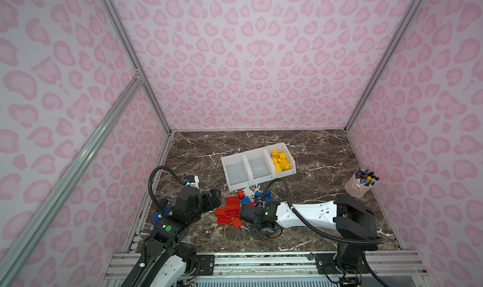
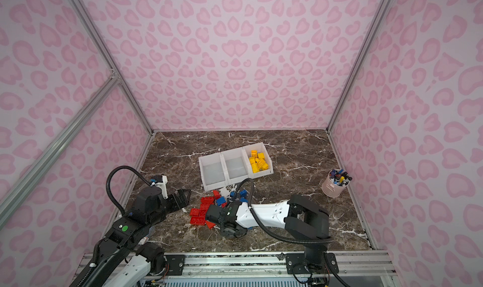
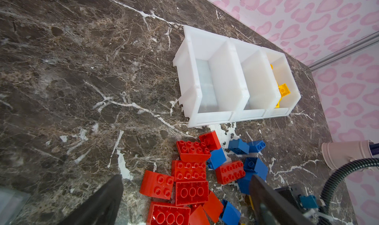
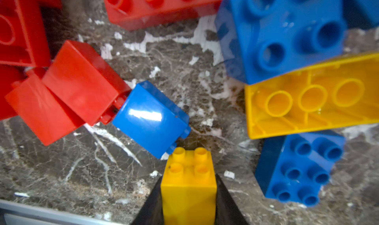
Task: Sort the legos into containers by color
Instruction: Pick up the lego from the bottom-center of the table, then place the lego in the container.
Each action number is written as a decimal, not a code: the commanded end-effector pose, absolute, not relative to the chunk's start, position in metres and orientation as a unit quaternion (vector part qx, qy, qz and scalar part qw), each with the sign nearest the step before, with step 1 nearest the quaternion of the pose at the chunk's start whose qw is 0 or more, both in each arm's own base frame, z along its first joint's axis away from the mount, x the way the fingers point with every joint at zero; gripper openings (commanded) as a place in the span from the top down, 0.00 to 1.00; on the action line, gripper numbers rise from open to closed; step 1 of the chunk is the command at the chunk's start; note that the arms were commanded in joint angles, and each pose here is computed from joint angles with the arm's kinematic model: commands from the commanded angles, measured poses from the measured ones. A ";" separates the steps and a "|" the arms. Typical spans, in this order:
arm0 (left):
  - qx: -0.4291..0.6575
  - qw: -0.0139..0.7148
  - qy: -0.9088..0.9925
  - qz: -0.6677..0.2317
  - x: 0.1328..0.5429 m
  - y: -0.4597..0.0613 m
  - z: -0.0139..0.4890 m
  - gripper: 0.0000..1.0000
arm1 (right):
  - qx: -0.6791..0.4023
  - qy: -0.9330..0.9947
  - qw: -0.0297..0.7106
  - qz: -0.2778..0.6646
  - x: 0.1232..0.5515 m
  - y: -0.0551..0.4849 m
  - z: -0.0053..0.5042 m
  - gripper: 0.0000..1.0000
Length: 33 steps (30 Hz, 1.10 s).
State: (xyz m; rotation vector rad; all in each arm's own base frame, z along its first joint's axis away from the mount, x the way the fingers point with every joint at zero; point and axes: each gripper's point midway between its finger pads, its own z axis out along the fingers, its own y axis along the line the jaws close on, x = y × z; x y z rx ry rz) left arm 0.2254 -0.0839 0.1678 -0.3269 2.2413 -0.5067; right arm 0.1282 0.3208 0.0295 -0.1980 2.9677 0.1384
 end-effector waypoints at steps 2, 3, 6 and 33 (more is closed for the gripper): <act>-0.129 0.398 0.885 -0.203 0.225 -0.084 0.167 0.03 | -0.066 0.992 0.100 0.029 0.135 0.315 0.038 0.73; -0.129 0.398 0.885 -0.203 0.225 -0.084 0.167 0.03 | -0.068 0.992 0.103 0.031 0.136 0.316 0.041 0.74; -0.129 0.399 0.884 -0.203 0.225 -0.084 0.168 0.03 | -0.077 0.990 0.111 0.046 0.147 0.316 0.056 0.75; -0.137 0.405 0.882 -0.196 0.222 -0.079 0.176 0.03 | -0.016 0.974 0.226 0.016 0.511 0.194 0.125 0.70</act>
